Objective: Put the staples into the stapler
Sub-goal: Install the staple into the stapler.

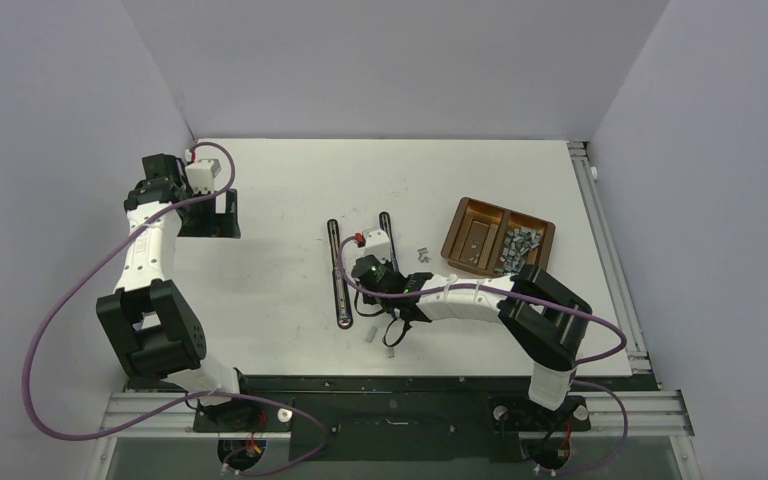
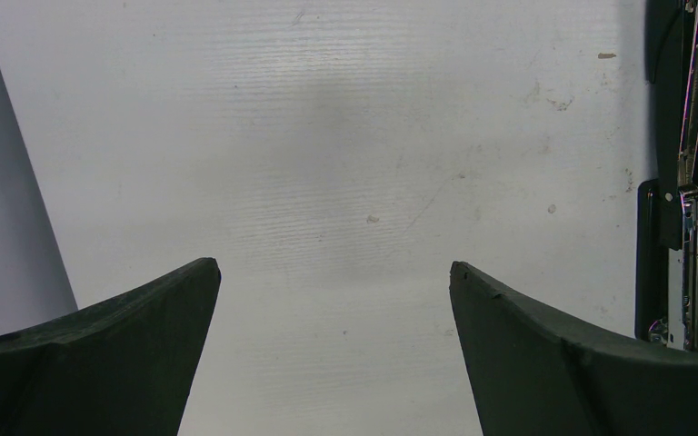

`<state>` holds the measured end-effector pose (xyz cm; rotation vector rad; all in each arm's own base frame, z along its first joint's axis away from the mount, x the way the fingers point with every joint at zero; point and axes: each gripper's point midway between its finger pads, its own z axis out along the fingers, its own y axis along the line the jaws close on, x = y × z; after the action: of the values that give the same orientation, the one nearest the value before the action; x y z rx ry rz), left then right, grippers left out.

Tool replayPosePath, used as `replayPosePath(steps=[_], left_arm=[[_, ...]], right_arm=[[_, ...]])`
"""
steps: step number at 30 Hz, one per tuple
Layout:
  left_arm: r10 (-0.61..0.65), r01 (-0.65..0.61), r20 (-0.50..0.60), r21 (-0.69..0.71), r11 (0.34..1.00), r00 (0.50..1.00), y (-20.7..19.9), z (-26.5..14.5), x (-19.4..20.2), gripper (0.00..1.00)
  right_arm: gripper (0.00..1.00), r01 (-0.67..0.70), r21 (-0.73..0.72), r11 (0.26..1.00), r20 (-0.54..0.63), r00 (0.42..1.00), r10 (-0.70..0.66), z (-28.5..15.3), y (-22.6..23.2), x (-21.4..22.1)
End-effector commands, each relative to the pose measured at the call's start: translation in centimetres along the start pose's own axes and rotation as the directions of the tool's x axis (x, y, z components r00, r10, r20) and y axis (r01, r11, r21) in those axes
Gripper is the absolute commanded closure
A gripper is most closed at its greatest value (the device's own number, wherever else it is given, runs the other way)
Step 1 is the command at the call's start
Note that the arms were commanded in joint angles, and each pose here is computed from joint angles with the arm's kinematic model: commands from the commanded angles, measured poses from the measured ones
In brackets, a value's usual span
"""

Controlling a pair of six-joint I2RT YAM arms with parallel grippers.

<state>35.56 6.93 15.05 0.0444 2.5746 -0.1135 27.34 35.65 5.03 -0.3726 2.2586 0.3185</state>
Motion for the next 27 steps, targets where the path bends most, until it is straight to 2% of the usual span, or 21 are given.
replayPosePath(steps=[1,16,27], left_arm=[[0.024,-0.022,0.068,-0.026,0.999,0.997,0.4,-1.5,-1.4,0.04],[0.025,-0.024,0.069,-0.025,0.999,0.997,0.4,-1.5,-1.3,0.04],[0.024,-0.022,0.066,-0.025,0.999,0.998,0.4,-1.5,-1.2,0.04]], right_arm=[[0.91,-0.021,-0.006,1.0,0.039,0.999,0.021,0.6,0.4,-0.7],[0.92,-0.024,0.011,1.0,0.039,0.999,0.023,0.5,-0.2,-0.7],[0.92,-0.038,-0.016,0.999,0.074,0.997,0.04,-0.5,0.3,-2.6]])
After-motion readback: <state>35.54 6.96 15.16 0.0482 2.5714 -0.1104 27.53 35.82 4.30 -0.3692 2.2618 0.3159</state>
